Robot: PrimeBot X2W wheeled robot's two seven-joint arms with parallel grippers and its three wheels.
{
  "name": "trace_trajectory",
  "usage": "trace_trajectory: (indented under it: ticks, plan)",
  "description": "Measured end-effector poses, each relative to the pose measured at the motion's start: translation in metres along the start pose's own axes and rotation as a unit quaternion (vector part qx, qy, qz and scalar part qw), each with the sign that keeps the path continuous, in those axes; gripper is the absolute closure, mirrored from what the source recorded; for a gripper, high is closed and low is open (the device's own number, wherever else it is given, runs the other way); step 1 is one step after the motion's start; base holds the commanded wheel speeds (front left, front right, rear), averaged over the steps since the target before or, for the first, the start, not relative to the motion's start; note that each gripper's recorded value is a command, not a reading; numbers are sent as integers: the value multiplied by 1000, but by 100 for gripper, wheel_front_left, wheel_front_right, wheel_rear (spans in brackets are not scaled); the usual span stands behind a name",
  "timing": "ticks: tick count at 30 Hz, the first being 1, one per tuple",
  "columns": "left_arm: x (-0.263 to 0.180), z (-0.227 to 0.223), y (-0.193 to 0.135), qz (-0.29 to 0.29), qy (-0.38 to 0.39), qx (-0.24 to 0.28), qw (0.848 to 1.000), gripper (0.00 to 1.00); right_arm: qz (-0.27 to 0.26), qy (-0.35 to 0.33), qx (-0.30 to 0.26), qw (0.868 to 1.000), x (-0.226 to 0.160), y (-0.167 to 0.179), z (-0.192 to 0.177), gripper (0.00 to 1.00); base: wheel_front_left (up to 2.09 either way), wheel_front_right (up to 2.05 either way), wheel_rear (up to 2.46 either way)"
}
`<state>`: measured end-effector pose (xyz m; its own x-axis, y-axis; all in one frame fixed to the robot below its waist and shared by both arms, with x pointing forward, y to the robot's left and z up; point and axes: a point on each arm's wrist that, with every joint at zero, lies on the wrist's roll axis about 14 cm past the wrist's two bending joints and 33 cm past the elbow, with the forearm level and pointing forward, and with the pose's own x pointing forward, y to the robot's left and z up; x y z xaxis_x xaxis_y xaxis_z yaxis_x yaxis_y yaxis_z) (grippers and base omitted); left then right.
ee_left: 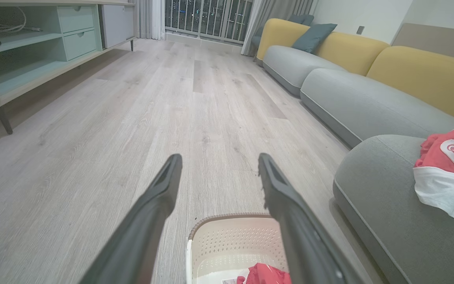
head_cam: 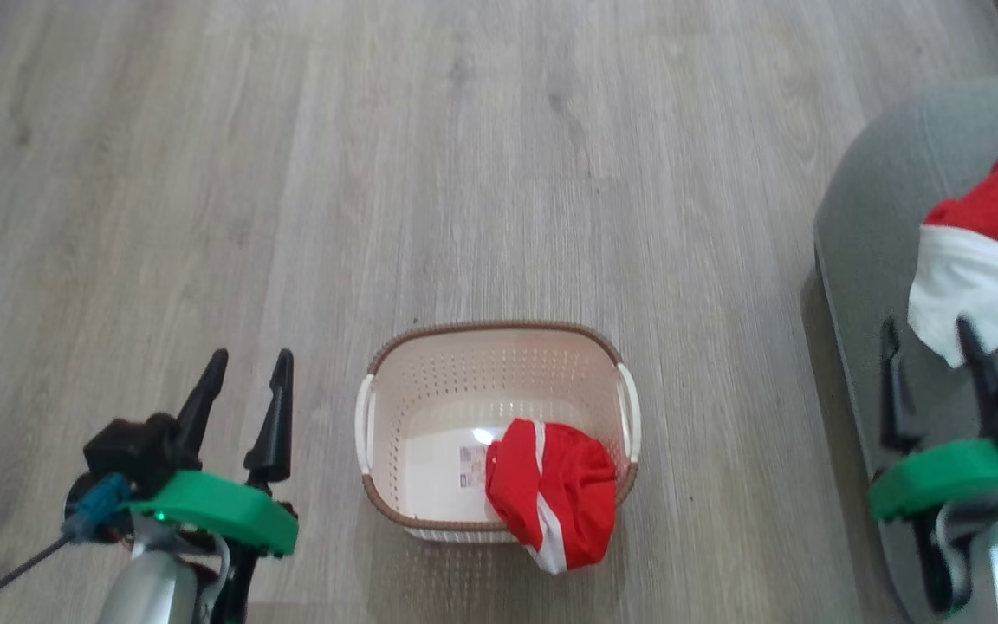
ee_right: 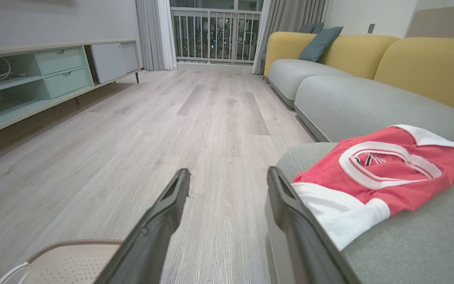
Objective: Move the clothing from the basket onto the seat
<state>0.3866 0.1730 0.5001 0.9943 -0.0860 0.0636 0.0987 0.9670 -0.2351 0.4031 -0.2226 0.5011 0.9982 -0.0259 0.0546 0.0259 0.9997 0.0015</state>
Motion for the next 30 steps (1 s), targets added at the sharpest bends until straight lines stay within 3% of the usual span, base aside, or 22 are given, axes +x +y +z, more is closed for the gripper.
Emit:
trace_trajectory:
  ticks: [30]
  plan:
    - [-4,-9,-6,-9,14,-1,1000,0,1,44,15,999,-21,10,-28,0,0,0,0]
